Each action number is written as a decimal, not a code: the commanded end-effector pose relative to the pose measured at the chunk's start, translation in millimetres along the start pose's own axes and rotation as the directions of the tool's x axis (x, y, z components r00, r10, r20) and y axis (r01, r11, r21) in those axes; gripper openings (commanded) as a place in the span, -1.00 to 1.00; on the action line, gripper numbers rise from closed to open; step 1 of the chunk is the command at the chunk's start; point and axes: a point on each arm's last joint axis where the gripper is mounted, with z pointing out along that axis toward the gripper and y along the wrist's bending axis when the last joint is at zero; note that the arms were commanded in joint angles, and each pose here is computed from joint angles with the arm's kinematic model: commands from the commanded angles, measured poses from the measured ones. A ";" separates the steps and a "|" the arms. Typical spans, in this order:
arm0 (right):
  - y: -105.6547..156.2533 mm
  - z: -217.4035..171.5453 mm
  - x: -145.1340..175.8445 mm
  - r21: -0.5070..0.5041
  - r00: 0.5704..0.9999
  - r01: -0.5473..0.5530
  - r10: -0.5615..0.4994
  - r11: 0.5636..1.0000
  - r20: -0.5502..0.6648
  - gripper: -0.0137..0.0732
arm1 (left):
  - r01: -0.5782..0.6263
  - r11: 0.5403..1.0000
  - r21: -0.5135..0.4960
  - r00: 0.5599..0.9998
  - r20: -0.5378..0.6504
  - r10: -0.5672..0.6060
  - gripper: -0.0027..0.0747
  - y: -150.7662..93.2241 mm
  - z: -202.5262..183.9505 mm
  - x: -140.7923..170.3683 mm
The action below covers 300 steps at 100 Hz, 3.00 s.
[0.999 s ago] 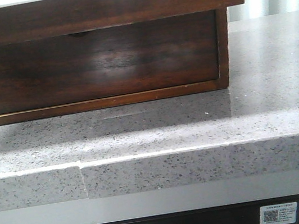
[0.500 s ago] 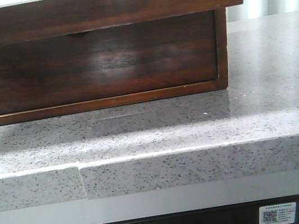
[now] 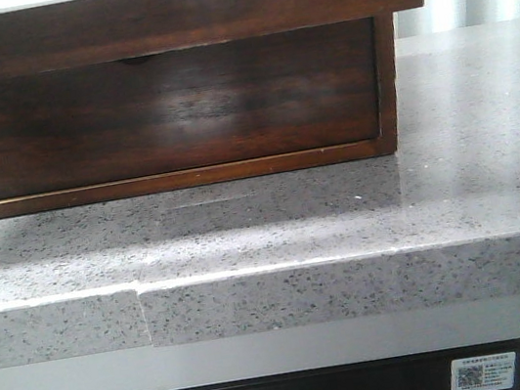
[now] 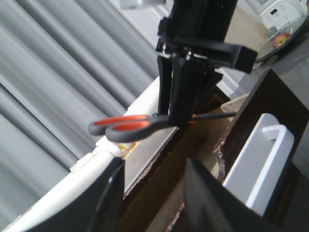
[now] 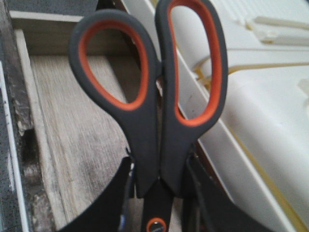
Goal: Put scissors in drawer with both arms
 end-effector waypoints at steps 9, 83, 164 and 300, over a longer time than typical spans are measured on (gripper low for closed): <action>-9.0 -0.5 -11.3 0.063 0.997 0.010 -0.014 0.998 0.069 -0.86 | 0.040 0.999 -0.034 0.996 0.081 -0.037 -0.22 8.3 0.6 -12.0; -7.5 -19.6 -14.2 0.038 0.997 -0.050 0.048 0.998 0.063 -0.28 | 0.121 0.988 -0.096 0.985 0.133 -0.107 -0.54 16.7 -16.3 -21.9; 59.3 -173.5 65.1 0.161 0.873 -0.312 0.215 0.937 0.438 -0.82 | 0.587 0.785 -0.199 0.803 0.020 -0.595 -0.98 -22.6 -83.0 23.0; 152.6 -177.4 203.8 0.125 0.829 -0.388 0.287 0.913 0.479 -0.83 | 0.685 0.630 -0.365 0.572 -0.265 -0.776 -0.98 -82.0 -93.2 90.7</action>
